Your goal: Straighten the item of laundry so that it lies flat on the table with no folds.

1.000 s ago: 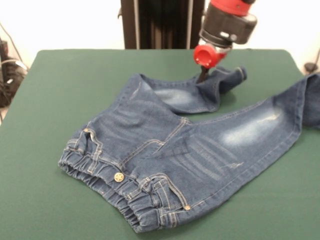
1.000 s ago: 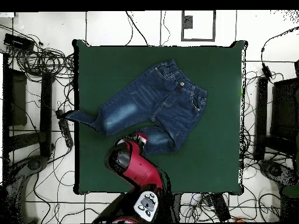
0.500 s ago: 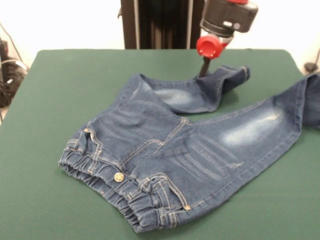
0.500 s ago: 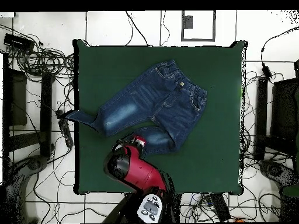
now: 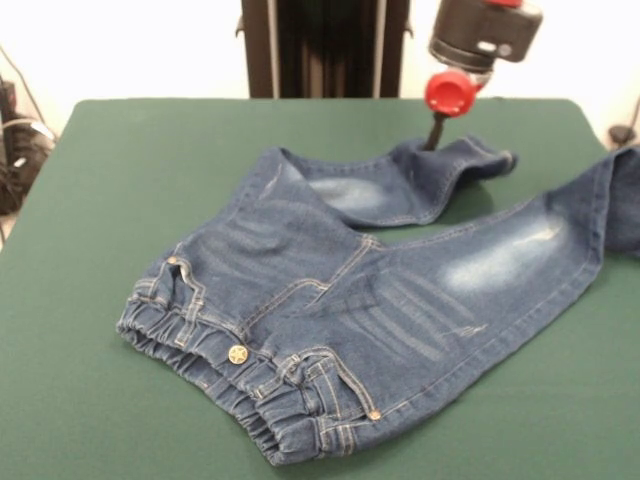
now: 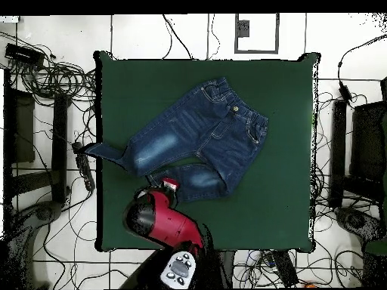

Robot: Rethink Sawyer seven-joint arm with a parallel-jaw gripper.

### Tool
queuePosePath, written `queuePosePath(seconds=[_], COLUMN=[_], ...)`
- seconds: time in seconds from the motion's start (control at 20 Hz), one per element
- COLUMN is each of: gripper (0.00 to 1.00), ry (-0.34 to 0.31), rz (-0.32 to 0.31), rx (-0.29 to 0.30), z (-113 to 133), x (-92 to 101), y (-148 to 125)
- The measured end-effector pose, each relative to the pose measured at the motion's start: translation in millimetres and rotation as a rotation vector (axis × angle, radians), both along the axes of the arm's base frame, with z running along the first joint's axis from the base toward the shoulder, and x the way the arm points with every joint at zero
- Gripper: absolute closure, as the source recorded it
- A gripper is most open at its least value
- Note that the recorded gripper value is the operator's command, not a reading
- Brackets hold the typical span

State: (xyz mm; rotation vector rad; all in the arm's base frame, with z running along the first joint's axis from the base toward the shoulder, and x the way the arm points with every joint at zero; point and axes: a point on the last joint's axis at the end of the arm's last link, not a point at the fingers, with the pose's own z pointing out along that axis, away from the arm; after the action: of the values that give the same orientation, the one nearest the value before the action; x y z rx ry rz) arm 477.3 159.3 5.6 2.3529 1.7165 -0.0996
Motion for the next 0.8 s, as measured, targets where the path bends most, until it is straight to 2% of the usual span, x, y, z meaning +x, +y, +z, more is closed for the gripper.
queuePosePath(seconds=[0.2,0.5,0.8], gripper=[1.00,1.00,1.00], ry=[0.016,0.054,0.052], rz=[0.071,0.131,0.141], rx=[0.004,0.018,0.026], z=[-4.3,-9.2,-10.8], x=[-10.0,-20.2,-17.7], y=[34.7,72.9,87.3])
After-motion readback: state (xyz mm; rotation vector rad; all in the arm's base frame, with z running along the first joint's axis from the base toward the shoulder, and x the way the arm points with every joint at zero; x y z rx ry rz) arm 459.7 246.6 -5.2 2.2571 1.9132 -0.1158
